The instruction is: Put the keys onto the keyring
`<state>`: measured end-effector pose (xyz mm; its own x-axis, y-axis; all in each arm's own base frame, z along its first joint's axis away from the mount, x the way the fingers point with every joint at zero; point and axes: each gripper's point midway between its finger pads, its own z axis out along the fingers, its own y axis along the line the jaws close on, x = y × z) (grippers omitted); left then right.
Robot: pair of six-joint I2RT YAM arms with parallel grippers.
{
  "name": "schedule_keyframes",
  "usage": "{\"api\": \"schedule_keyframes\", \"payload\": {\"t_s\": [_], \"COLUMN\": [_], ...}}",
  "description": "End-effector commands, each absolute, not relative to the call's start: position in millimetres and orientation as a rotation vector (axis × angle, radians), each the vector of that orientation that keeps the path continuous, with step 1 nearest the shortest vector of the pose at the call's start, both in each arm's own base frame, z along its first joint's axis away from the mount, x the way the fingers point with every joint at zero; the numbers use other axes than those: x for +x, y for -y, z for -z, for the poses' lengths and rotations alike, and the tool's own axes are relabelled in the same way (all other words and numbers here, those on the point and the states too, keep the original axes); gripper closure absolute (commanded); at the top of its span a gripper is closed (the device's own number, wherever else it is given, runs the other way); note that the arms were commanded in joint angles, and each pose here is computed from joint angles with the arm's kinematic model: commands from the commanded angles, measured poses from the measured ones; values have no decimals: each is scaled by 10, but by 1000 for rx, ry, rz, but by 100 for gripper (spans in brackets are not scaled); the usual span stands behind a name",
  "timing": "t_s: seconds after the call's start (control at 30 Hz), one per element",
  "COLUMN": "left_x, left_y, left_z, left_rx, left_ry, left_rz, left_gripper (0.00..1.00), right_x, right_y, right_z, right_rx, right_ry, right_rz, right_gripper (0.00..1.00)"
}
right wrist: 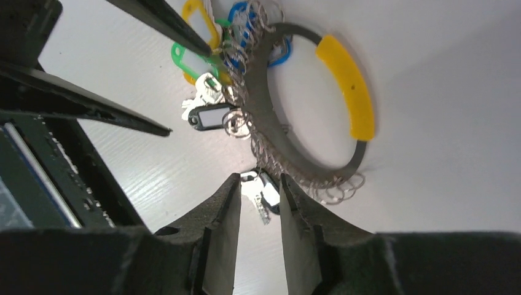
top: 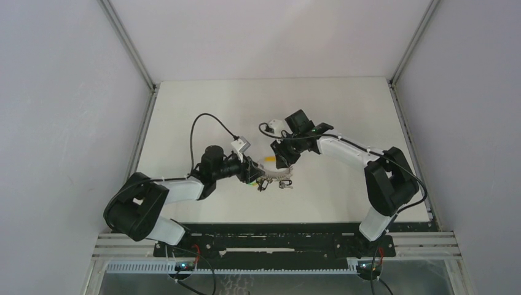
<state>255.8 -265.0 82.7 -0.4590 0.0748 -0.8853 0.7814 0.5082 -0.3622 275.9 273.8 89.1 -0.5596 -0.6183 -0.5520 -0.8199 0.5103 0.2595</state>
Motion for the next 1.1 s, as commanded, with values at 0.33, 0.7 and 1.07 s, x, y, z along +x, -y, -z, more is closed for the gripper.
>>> {"api": "schedule_keyframes", "payload": {"t_s": [0.33,0.7,1.07], "left_x": [2840,2837,2821], "left_y": [2783,2801,2808], "left_z": [-992,-927,-925], "left_rx": [693,680,680], "left_ry": [-1868,-1896,-1900], "left_rz": [979,996,1008], "left_gripper": [44,45,46], "right_x": [2516,2676,2690], "right_y": [-2769,-2821,-2845], "right_z": [-750,-492,-385], "right_rx": [-625,-581,-568], "right_ry": [-2488,-2519,-2547], "right_rz": [-870,-820,-821], "right_gripper": [72,78,79]}}
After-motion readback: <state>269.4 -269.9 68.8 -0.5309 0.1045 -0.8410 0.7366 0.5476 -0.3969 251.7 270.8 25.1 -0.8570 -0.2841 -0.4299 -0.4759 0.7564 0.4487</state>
